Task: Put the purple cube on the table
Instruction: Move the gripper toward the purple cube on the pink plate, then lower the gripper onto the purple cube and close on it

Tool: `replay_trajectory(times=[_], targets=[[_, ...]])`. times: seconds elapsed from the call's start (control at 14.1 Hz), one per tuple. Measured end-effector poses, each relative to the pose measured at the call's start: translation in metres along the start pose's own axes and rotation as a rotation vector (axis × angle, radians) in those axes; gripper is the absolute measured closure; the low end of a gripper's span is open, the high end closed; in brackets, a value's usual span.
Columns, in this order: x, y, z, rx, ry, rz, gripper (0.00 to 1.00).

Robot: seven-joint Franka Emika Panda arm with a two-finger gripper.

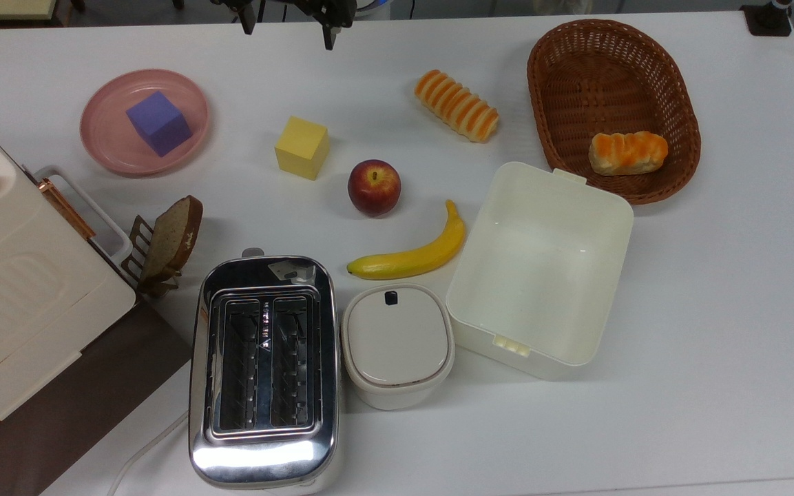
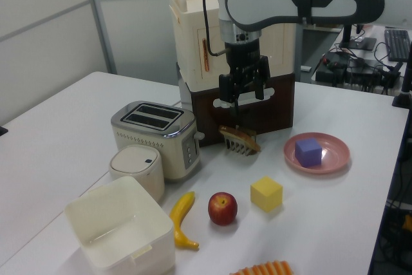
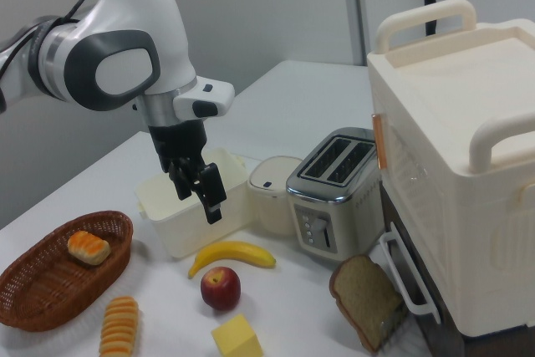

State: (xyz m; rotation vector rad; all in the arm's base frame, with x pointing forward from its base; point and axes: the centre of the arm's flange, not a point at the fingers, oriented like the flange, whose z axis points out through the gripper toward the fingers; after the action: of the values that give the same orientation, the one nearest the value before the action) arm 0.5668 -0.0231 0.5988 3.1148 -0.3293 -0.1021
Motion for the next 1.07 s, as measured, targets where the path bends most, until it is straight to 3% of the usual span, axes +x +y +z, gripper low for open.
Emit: replay_trajectory(times=[0.14, 0.5, 0.78, 1.07], targets=[[0.001, 0.005, 0.002, -0.001, -0.008, -0.003, 0.0], [0.009, 0.077, 0.026, 0.008, -0.064, -0.099, 0.0], [0.006, 0.152, 0.053, 0.039, -0.108, -0.236, 0.0], [0.013, 0.192, 0.111, 0.025, -0.055, -0.422, 0.0]])
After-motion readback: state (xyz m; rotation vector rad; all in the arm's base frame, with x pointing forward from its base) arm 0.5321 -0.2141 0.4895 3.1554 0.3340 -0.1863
